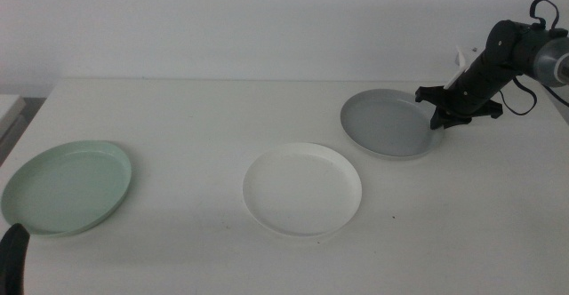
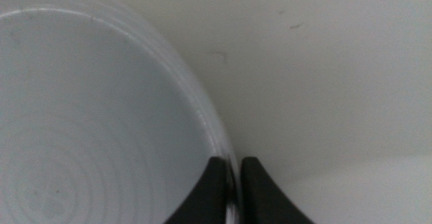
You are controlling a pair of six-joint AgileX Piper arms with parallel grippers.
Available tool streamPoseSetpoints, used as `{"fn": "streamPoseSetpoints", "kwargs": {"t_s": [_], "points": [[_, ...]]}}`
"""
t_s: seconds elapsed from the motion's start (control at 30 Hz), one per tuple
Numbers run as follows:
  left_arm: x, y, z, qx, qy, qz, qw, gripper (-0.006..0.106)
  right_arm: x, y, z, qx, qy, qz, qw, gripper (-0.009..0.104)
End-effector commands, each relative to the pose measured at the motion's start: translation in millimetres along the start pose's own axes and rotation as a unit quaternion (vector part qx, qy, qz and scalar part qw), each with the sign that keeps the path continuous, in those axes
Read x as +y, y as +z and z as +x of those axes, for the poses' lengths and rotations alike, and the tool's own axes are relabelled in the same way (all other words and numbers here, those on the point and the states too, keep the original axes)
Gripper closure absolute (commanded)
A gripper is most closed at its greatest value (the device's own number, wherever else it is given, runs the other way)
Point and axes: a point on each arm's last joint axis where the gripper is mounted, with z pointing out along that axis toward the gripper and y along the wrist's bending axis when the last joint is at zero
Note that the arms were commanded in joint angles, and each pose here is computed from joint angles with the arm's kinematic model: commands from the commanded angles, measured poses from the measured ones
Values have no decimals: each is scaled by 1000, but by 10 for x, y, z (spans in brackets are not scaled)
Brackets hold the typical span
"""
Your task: Stack the three bowls on top of each other.
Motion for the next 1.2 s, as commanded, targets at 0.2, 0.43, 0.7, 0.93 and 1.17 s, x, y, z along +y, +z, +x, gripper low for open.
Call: {"fn": "streamPoseSetpoints", "kwargs": {"t_s": [0.2, 0.43, 0.7, 0.93, 1.17], "points": [[-4, -3, -8, -5, 0, 4, 1000, 7, 193, -909, -13, -89, -41, -18, 995, 97], [-4, -3, -8, -5, 0, 4, 1000, 7, 906, -1354, 701, -114, -101, -90, 984, 97], [-4, -3, -8, -5, 0, 4, 1000, 7, 1466, -1199, 1158, -44, -174, -115, 977, 97], [-4, -3, -8, -5, 0, 4, 1000, 7, 1475, -1067, 1163, -34, -166, -116, 979, 97], [-4, -3, -8, -5, 0, 4, 1000, 7, 1449, -826, 1194, -5, -165, -106, 981, 97]]}}
